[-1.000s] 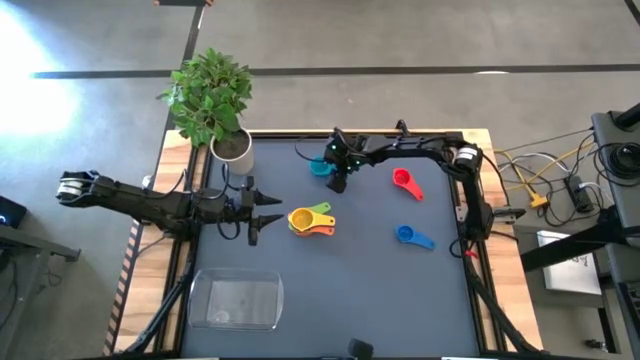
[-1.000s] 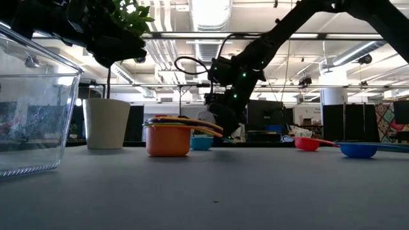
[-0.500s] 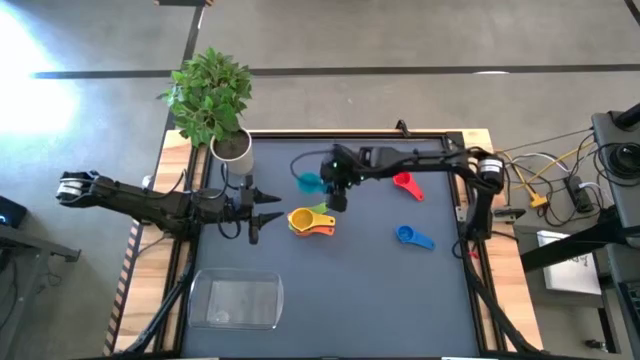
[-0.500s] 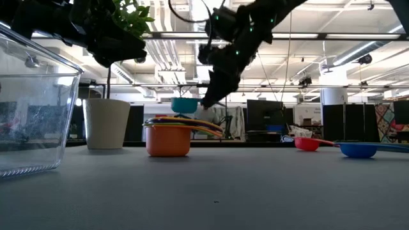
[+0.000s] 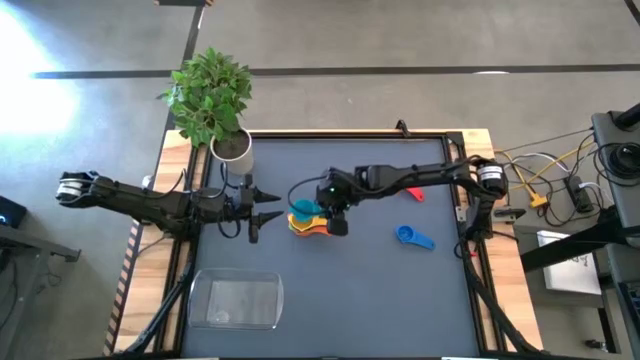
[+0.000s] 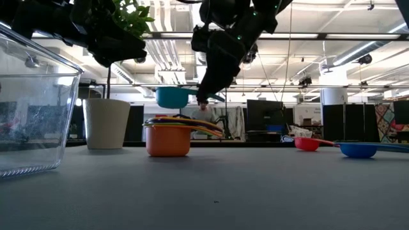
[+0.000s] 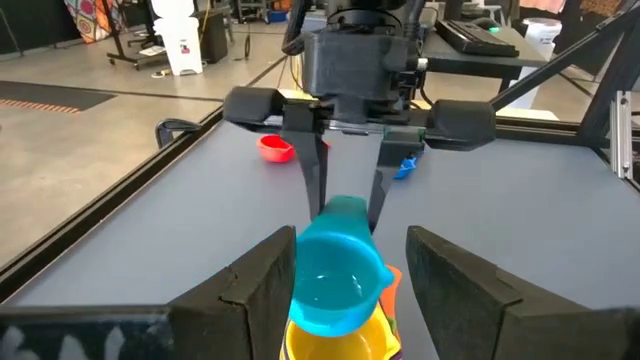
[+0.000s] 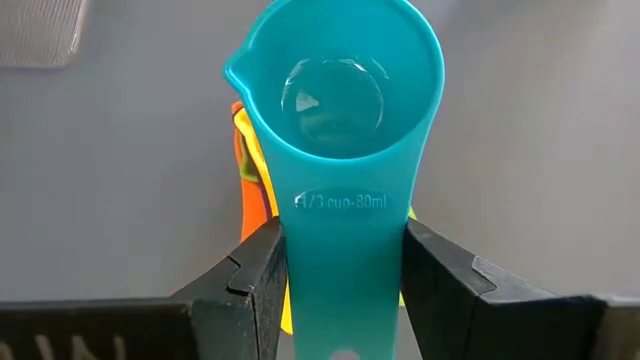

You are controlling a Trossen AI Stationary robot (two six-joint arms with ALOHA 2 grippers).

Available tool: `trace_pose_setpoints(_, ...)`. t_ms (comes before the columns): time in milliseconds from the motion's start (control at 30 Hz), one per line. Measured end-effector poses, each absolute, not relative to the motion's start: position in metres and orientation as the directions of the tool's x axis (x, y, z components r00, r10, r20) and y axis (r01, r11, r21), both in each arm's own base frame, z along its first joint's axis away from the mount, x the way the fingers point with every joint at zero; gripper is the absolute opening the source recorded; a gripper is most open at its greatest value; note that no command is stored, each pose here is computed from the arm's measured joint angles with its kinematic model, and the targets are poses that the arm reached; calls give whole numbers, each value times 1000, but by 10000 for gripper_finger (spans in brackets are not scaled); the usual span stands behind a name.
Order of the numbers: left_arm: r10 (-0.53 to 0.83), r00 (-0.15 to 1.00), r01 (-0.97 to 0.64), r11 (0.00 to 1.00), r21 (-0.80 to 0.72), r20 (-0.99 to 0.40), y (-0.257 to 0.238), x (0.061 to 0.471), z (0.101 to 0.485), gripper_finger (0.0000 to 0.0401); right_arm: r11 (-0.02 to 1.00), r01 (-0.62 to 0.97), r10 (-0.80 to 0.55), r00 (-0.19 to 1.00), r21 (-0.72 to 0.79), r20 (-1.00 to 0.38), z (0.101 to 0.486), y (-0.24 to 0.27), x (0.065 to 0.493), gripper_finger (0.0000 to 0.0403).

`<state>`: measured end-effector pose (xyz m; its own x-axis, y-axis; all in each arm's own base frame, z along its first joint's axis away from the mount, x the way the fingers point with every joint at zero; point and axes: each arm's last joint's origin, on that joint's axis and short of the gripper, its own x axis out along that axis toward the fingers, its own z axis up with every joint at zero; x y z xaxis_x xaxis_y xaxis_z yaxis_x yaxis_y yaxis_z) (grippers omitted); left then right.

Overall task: Nest measuring cups in basket
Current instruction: Stack the light blue measuring cup on top of the yellow measuring cup, then stack the red measuring cup on top of the light blue measuring cup

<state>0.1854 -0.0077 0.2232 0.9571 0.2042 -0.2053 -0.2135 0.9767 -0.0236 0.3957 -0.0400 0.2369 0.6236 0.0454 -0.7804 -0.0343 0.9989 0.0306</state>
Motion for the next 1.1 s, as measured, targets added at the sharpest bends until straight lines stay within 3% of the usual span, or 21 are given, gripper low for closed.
trace_pose_setpoints(667,206,956,-215,976,-23,-207,-7,186,223,174,998,-27,69,565,65,-822,227,-37,394,193)
trace_pose_setpoints(867,206,956,-215,976,-24,-207,-7,186,223,174,980,198,-110,437,-24,-893,238,-42,355,205)
trace_pose_setpoints(1100,205,957,-214,977,-23,-207,-7,186,223,174,910,412,-216,359,-53,-908,227,-44,283,205)
